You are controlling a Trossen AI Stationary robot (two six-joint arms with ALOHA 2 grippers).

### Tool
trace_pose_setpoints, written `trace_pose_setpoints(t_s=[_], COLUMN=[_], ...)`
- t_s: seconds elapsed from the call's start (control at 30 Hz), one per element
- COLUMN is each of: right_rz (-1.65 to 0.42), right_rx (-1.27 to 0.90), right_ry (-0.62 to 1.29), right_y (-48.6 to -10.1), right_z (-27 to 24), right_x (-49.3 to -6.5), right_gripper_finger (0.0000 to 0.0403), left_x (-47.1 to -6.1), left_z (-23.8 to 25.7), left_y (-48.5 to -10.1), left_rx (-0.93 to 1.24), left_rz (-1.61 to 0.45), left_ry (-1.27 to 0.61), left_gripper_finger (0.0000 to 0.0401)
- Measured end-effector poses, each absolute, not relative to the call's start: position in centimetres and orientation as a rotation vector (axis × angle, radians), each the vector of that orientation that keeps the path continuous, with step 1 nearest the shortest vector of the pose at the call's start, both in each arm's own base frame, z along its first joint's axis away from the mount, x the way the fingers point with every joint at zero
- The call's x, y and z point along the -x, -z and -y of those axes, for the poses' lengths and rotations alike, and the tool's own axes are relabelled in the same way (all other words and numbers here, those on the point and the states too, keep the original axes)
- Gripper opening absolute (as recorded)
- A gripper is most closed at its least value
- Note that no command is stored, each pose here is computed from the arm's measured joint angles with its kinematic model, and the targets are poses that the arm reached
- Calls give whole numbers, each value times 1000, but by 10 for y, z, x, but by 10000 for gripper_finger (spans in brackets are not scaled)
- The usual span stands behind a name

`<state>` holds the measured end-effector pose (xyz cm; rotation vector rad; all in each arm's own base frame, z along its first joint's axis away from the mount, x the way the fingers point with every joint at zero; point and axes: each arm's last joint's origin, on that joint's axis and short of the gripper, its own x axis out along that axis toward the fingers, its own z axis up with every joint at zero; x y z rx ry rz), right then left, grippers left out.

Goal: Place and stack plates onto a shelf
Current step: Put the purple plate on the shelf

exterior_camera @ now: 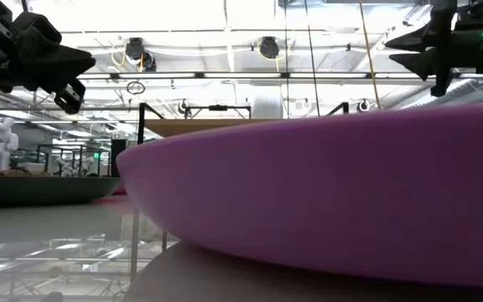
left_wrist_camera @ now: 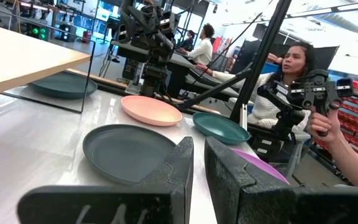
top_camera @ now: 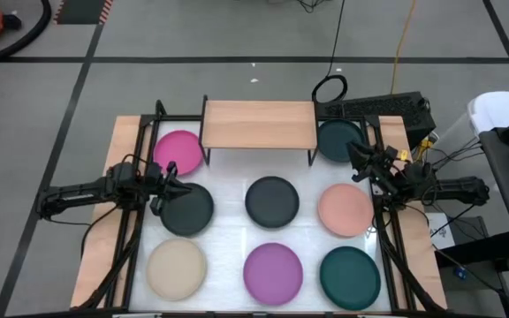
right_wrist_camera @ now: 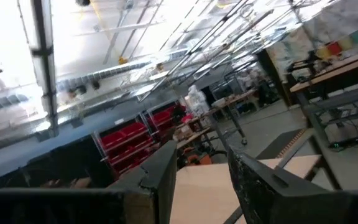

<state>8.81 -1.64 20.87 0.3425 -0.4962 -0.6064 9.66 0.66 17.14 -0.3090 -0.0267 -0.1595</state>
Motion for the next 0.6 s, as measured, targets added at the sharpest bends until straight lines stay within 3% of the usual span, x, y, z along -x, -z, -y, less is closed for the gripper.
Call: trace_pose_setpoints(t_s=[0.23, 0.6], right_rz=[476, 214], right_rx=[-251, -190], right_ry=[381, 320], right_y=[-212, -229], right_z=[10, 7], right_x=[-97, -139], right_gripper_finger=[128, 128], left_x=[-97, -97], left_z=[-7, -7], left_y=[-171, -171], left_rx=[309, 309], left_rz=[26, 27], left_ry=[159, 160], left_gripper_finger=[44, 44])
